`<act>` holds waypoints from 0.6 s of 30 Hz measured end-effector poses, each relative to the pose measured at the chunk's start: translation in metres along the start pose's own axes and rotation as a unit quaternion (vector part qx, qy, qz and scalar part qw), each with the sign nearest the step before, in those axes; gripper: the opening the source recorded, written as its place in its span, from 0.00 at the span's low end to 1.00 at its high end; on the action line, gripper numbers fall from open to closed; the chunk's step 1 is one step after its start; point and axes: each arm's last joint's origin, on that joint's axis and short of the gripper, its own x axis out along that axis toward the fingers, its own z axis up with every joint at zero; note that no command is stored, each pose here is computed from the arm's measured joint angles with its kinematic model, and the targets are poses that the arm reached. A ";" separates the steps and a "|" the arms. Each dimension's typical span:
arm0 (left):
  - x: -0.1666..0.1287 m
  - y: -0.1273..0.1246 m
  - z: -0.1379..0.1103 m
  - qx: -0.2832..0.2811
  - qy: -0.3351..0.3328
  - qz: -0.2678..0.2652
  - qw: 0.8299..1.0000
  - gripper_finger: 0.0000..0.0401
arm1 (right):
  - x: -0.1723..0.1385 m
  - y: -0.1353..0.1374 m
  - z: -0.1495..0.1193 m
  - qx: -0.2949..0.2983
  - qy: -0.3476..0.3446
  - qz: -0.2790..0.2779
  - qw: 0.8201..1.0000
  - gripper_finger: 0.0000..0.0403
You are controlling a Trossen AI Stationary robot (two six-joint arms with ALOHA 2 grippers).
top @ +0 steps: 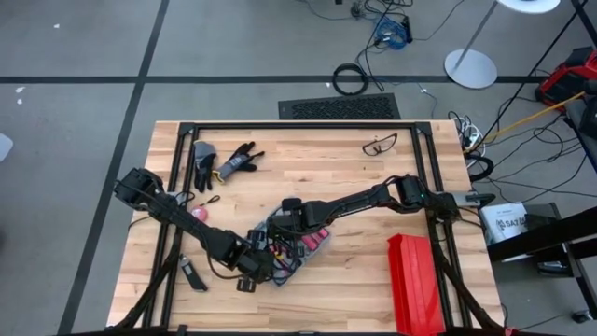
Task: Prefit tool cases
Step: Put the red allen wrench into the gray prefit tools case
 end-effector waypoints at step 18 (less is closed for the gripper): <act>-0.055 0.008 0.008 -0.029 -0.081 0.006 0.996 0.00 | 0.000 0.000 0.002 0.011 -0.013 -0.001 1.000 0.00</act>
